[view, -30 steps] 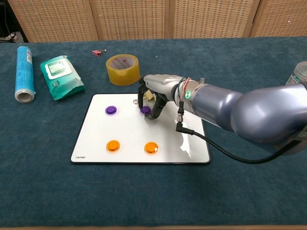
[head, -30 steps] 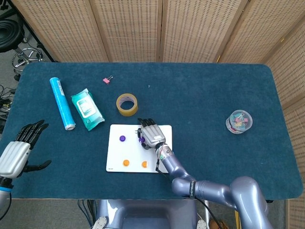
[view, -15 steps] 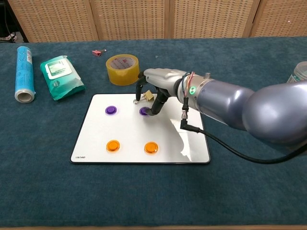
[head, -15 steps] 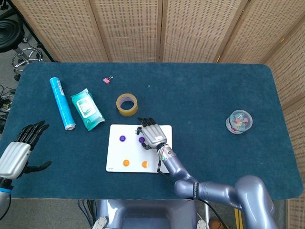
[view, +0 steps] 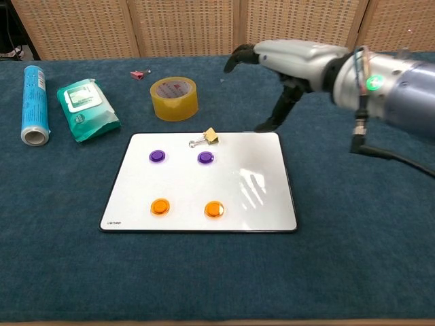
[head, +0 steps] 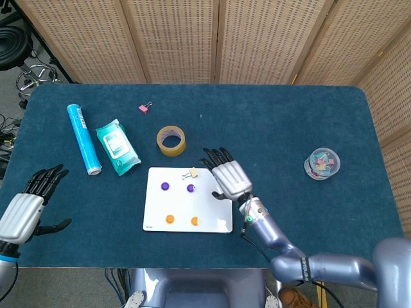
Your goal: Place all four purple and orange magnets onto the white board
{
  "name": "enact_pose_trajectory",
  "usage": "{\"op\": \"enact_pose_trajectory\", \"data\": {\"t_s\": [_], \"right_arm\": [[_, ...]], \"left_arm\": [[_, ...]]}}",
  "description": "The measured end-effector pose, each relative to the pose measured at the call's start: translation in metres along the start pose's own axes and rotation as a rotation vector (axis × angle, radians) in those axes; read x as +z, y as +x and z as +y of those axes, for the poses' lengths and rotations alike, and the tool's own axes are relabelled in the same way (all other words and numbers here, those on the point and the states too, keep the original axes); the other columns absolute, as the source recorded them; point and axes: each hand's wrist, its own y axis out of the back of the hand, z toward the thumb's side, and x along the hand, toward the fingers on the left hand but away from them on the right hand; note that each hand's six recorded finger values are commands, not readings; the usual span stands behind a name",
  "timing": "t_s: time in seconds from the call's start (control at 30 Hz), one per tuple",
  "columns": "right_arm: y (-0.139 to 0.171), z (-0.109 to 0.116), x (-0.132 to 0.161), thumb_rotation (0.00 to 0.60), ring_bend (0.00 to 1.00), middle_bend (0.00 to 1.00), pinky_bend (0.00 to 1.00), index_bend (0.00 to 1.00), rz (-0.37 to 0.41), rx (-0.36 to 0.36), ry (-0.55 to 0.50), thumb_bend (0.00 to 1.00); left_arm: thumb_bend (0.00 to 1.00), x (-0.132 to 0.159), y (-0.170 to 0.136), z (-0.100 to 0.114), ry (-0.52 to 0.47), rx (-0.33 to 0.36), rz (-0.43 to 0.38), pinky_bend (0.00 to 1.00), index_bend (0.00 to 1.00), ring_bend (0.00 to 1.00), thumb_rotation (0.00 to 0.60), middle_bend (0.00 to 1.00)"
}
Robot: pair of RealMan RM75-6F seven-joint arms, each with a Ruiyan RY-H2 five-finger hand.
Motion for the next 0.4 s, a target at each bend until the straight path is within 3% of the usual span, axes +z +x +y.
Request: {"op": "enact_pose_trajectory", "data": {"t_s": [0.17, 0.4], "right_arm": [[0.040, 0.024, -0.048, 0.600, 0.00, 0.00, 0.00, 0.00, -0.046, -0.080, 0.058, 0.00], [0.111, 0.038, -0.117, 0.600, 0.00, 0.00, 0.00, 0.00, -0.145, -0.144, 0.055, 0.00]], "left_arm": [[0.15, -0.002, -0.005, -0.002, 0.012, 0.004, 0.012, 0.00, 0.00, 0.00, 0.600, 0.00], [0.15, -0.007, -0.010, -0.003, 0.007, 0.036, 0.037, 0.00, 0.00, 0.00, 0.600, 0.00]]}}
